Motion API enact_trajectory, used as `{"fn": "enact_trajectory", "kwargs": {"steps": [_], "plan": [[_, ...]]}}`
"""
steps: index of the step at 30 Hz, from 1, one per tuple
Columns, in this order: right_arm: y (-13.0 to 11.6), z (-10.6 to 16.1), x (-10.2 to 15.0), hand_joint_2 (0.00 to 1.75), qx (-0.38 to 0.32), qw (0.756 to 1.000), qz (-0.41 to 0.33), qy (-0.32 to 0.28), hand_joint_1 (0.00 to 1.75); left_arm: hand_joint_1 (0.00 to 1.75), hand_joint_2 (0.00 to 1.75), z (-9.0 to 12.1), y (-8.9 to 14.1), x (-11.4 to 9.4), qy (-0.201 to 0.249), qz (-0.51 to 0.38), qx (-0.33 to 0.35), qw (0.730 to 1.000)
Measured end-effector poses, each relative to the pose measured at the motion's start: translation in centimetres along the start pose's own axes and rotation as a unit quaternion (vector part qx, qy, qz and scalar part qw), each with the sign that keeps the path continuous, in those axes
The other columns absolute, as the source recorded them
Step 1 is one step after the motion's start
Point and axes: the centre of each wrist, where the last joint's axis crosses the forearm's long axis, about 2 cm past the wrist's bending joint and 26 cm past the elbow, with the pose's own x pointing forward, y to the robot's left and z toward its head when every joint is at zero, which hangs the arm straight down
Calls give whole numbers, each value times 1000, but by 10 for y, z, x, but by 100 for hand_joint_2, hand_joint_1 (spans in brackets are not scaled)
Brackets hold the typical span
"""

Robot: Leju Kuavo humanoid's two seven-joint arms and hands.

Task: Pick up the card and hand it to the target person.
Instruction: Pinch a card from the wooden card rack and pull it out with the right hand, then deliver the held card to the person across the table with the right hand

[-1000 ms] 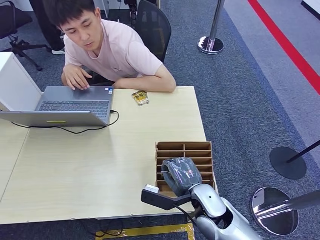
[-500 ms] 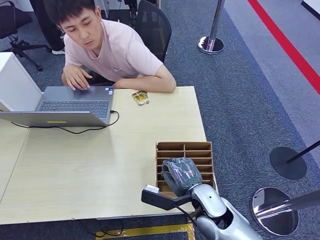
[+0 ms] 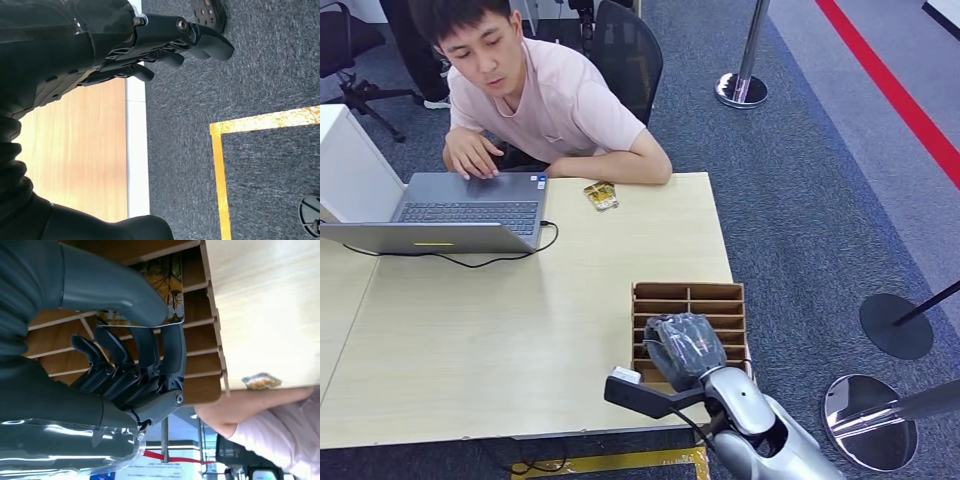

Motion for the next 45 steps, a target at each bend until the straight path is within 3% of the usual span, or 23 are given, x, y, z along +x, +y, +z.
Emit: {"fn": "enact_trajectory", "kwargs": {"steps": [3,7,12,19,24,28,36,45], "plan": [[-20,-3,-4,175,-91,993,-64,-39,157,0,175,0,0,0,2,2,-1,1000],[-68,-8,-7,175,-218,964,-130,-77,157,0,175,0,-1,0,5,6,-3,1000],[-89,-10,-9,175,-246,953,-155,-82,157,0,175,0,-2,0,7,8,-7,1000],[-97,-9,-7,175,-263,949,-154,-79,157,0,175,0,-2,0,7,8,-11,1000],[-98,-10,-7,175,-258,953,-135,-86,157,0,175,1,-2,0,6,5,-15,1000],[-89,-17,-6,175,-275,951,-79,-116,157,0,175,1,-2,0,0,-3,-18,1000],[-41,-64,-3,175,-263,956,-12,-131,157,0,175,1,-2,3,-10,-14,-18,1000],[-31,-116,9,175,-229,967,4,-112,157,0,175,1,-2,4,-8,-21,-19,1000]]}}
